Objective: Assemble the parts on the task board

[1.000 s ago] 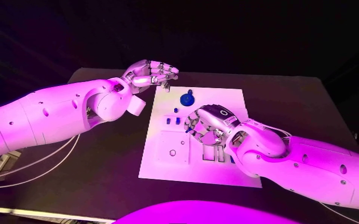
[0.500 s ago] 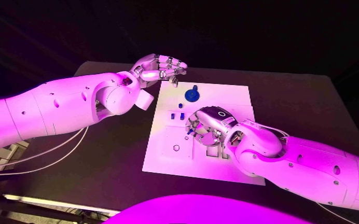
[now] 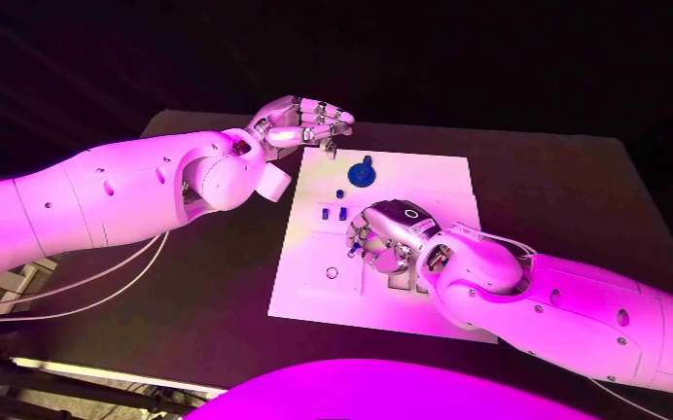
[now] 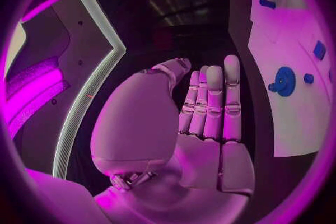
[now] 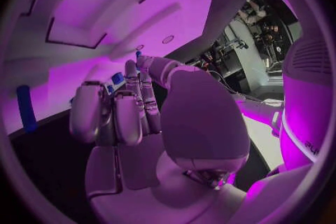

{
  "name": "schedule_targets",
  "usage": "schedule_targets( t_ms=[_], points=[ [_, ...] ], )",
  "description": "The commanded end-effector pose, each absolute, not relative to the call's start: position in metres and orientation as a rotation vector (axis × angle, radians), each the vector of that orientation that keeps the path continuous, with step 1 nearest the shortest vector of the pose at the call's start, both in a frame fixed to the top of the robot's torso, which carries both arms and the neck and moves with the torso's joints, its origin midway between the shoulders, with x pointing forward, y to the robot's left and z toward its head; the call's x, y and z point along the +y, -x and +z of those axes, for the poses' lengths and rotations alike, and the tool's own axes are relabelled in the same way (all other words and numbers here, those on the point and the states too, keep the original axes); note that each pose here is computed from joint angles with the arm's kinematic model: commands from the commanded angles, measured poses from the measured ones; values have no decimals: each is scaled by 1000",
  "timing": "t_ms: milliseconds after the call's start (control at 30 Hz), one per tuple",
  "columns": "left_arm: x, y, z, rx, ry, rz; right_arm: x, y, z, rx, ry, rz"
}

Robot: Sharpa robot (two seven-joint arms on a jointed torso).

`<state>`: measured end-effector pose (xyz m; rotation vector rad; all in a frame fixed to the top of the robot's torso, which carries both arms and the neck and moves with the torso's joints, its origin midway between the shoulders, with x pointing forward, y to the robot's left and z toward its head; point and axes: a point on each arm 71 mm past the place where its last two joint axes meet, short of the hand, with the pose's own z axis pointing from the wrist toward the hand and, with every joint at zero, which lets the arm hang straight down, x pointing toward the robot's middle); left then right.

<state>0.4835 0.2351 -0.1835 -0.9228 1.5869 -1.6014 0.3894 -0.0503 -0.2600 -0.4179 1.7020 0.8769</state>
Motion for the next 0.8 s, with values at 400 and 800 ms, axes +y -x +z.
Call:
schedule_targets(
  t_ms=[400,800],
  points=[
    [234,-484,-183,1588,921,-1615,-48,-387,-266,1736,451,859],
    [235,-484,-183,1593,923,-1613,-45,-387,-269,1751,470,839]
  ],
)
